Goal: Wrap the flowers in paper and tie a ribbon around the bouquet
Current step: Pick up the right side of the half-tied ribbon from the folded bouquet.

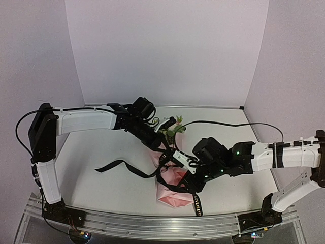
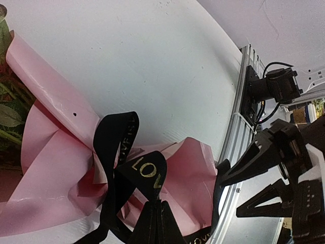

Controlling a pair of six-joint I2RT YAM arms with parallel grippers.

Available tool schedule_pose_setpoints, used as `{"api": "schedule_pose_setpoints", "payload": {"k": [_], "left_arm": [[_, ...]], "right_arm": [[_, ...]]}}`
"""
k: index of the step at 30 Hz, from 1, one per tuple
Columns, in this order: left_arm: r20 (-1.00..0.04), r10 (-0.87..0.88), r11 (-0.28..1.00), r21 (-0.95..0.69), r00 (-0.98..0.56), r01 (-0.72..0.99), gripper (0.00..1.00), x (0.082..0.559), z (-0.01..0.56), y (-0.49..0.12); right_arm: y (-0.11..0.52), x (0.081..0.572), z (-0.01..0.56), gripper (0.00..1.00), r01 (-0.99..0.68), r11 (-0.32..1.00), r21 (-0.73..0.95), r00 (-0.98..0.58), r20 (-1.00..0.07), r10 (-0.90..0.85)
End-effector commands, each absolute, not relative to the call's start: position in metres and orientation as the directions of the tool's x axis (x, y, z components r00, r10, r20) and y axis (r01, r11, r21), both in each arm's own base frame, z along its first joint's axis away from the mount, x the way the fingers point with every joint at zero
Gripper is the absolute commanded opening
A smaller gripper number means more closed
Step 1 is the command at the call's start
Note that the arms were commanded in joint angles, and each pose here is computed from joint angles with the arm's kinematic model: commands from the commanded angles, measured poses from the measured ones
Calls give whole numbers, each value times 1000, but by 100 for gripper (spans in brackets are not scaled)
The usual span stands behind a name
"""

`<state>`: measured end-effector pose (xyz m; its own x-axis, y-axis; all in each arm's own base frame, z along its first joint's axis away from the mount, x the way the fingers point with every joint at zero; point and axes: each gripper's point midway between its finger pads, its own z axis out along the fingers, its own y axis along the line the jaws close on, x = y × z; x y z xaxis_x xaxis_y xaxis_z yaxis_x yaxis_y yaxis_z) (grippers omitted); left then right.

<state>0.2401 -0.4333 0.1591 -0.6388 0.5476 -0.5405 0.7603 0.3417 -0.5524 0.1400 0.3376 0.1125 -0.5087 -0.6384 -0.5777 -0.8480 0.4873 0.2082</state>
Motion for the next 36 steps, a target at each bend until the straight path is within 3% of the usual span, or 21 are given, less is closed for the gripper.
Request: {"api": "schedule_pose_setpoints", "payload": {"k": [1, 13, 23, 27, 36], "left_arm": [[-586, 514, 272, -580, -626, 768, 0, 236, 188, -430], [-570, 527, 260, -599, -631, 758, 0, 236, 186, -419], [-566, 518, 273, -601, -641, 751, 0, 241, 185, -413], [-569, 509, 279, -601, -646, 749, 0, 244, 185, -410], [-587, 424, 338, -604, -690, 722, 0, 260, 191, -392]], "right_arm": [[372, 136, 135, 49, -884, 384, 267, -461, -640, -615], [380, 139, 110, 42, -860, 417, 295, -508, -580, -638], [374, 150, 114, 16, -837, 482, 257, -532, -586, -611], [370, 154, 120, 1, -832, 503, 234, -532, -594, -604], [331, 170, 134, 0, -802, 590, 88, -520, -589, -619]]}}
